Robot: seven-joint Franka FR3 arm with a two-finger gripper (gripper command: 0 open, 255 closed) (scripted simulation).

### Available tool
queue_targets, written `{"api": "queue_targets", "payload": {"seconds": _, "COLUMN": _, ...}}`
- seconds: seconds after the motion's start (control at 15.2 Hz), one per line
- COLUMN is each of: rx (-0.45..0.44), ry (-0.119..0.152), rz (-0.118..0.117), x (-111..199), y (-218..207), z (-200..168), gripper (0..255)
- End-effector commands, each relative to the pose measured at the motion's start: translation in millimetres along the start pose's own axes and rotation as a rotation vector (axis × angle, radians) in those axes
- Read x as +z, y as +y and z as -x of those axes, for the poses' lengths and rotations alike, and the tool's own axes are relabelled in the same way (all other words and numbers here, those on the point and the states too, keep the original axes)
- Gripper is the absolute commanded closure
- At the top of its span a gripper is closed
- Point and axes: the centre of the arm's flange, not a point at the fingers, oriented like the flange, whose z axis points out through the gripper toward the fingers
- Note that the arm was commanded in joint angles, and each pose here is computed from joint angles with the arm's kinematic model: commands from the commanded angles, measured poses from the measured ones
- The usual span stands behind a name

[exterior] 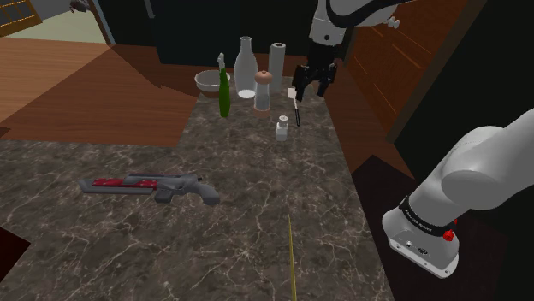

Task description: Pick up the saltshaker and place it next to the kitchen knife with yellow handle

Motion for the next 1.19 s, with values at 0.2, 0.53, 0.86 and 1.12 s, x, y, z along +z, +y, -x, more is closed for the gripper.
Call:
{"api": "queue_targets", "payload": {"seconds": 0.2, "rx": 0.008, "ry": -0.009, "rz": 0.01, "x": 47, "y": -27, "z": -44, "gripper": 0}}
{"api": "queue_targets", "payload": {"seconds": 0.53, "rx": 0.012, "ry": -0.013, "rz": 0.015, "x": 80, "y": -38, "z": -65, "gripper": 0}}
{"api": "queue_targets", "payload": {"seconds": 0.86, "rx": 0.012, "ry": -0.013, "rz": 0.015, "x": 106, "y": -38, "z": -65, "gripper": 0}}
{"api": "queue_targets", "payload": {"seconds": 1.12, "rx": 0.012, "ry": -0.013, "rz": 0.015, "x": 110, "y": -38, "z": -65, "gripper": 0}}
